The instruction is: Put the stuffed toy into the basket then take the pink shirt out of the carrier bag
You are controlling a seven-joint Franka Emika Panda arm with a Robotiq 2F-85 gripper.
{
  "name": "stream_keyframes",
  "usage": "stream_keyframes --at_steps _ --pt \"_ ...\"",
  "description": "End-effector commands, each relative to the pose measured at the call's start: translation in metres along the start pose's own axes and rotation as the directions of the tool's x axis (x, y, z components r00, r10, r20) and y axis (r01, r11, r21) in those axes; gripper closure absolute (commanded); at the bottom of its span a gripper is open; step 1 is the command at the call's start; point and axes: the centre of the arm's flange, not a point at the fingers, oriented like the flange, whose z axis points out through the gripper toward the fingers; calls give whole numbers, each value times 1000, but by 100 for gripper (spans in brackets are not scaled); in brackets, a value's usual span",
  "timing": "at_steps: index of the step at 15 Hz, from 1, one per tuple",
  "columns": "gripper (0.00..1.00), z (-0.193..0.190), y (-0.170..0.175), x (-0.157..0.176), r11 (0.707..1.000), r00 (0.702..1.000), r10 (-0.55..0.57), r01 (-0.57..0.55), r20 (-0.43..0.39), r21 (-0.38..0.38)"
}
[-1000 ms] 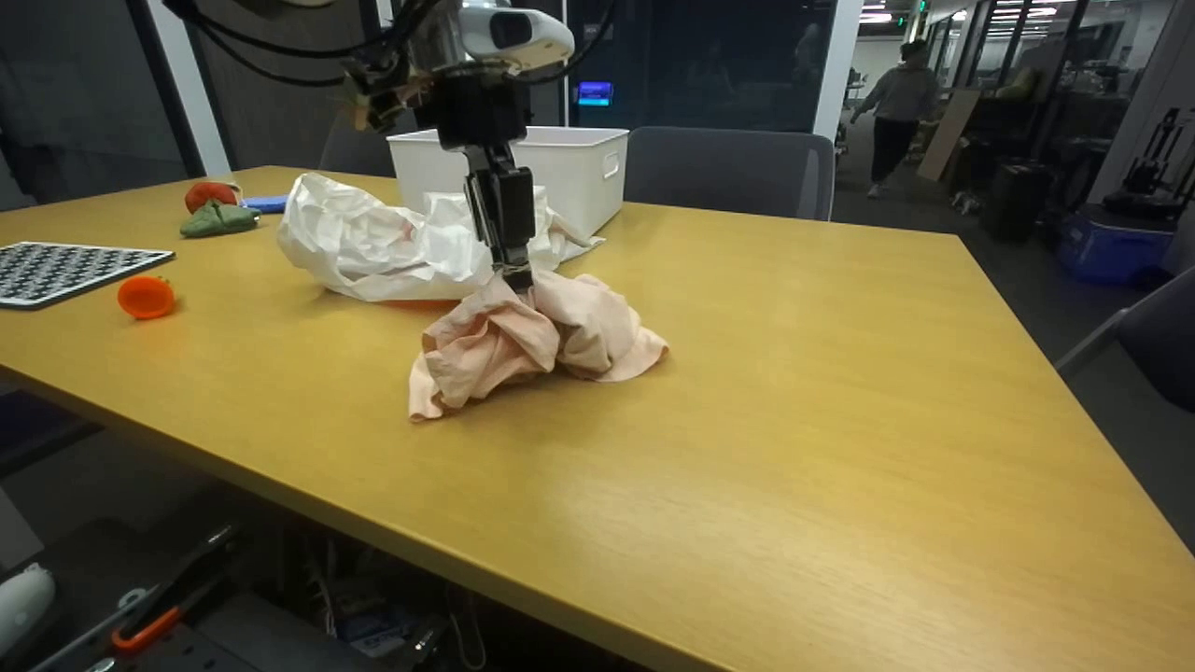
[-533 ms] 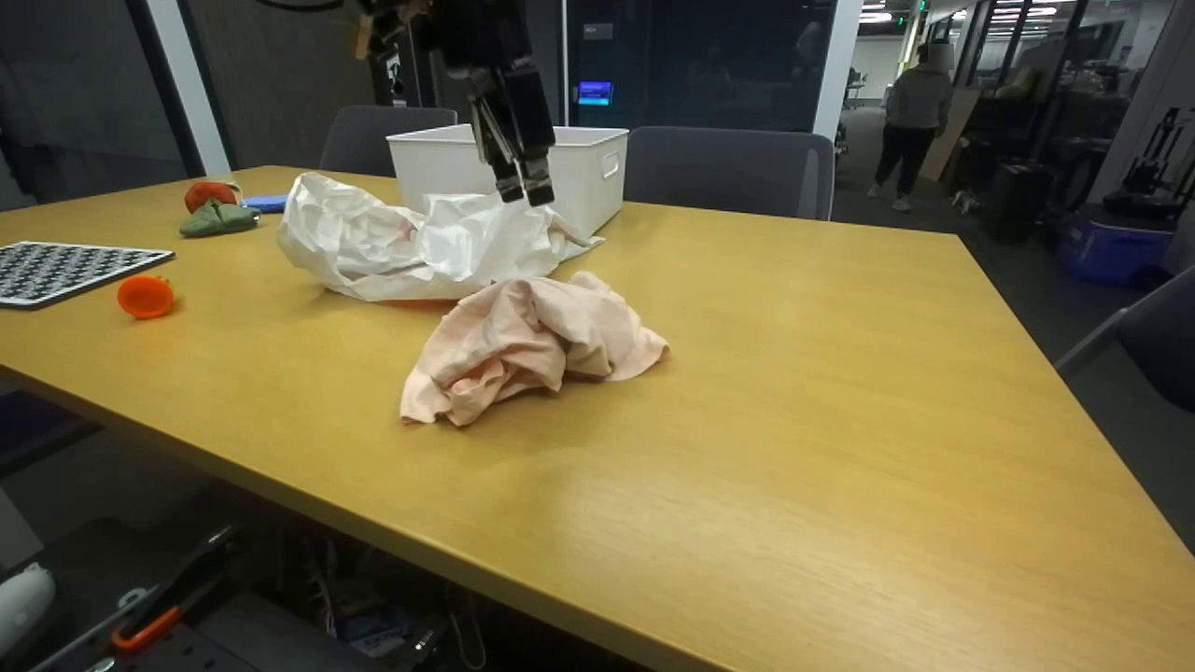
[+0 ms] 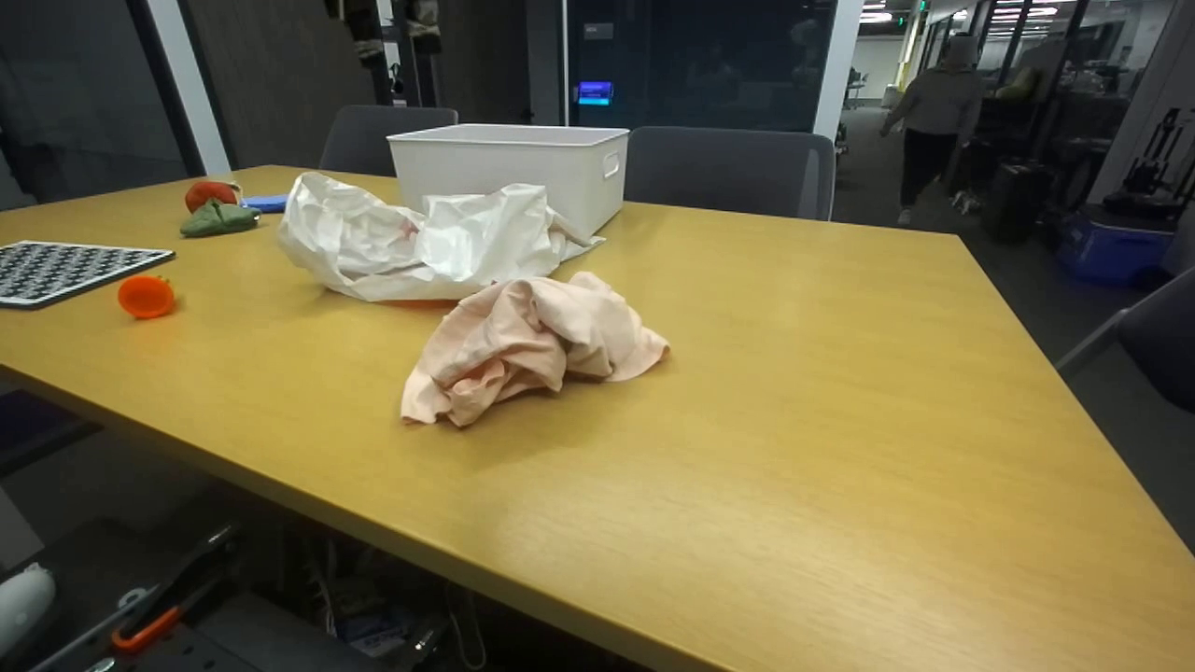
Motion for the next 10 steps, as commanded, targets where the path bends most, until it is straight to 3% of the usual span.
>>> stream_keyframes --at_steps 1,5,6,10 --pt "0 -58 -8 -11 989 985 -146 146 95 9" --pt "0 -68 -4 -29 979 955 -151 180 253 -95" --pt "0 -55 -2 -34 987 969 -129 146 210 -66" --pt "0 -55 -3 -37 984 959 -133 158 249 -84"
